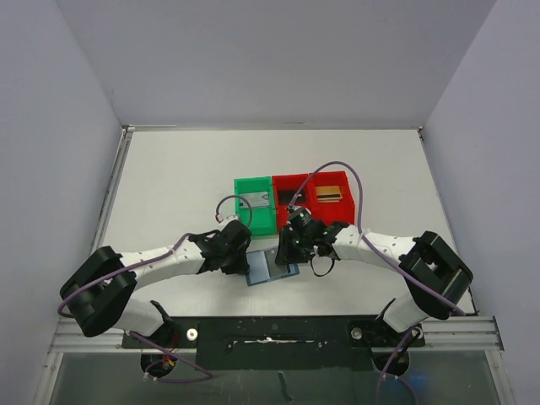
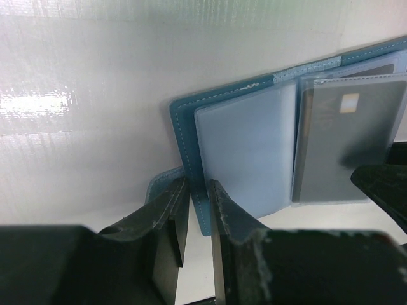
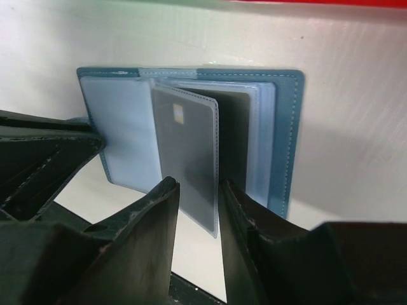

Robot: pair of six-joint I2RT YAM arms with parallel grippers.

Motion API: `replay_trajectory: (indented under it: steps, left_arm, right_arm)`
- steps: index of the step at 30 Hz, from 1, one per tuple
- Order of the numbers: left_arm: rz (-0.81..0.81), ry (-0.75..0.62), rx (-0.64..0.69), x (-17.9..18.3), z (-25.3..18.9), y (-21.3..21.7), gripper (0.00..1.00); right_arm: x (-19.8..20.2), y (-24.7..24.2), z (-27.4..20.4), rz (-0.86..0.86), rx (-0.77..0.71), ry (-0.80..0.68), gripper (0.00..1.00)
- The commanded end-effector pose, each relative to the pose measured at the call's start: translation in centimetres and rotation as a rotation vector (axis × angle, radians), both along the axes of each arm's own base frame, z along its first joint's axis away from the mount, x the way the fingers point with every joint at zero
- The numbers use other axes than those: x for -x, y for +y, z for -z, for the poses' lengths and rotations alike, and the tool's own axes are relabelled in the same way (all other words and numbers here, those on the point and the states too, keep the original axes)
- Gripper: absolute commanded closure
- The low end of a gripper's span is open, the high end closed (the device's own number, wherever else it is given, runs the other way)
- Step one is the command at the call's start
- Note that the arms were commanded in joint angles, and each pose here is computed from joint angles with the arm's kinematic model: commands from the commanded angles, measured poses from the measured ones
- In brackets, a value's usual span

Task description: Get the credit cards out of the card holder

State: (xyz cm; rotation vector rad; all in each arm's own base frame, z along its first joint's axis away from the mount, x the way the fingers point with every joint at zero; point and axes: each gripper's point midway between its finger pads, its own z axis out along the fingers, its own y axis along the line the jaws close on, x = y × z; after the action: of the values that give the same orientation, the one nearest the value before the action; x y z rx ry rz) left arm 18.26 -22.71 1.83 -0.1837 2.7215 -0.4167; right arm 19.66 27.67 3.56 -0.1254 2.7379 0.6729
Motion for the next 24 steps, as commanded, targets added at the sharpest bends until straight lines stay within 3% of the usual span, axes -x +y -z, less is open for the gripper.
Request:
replay_trajectory:
  steps: [1, 11, 19, 24]
  left_arm:
    - [0.011, -0.044, 0.061, -1.2, -1.6, -1.7, 0.82]
    - [0.002, -0.069, 0.066, -1.3, -2.3, -1.5, 0.81]
    - [-0.078, -0.126, 0.022, -1.9, -4.0, 0.4, 0.74]
    - [-0.178, -0.169, 0.026, -2.1, -5.6, 2.0, 0.69]
  right_arm:
    - [-0.7, 1.7, -3.0, -0.035, -0.044, -0.07, 0.67]
    - [-0.3, 4.3, -4.9, -0.101, -0.164, -0.078, 0.65]
    - [-0.3, 6.9, -6.6, -0.149, -0.294, -0.077, 0.53]
    - [-0.2, 8.1, -7.3, -0.183, -0.353, -0.067, 0.51]
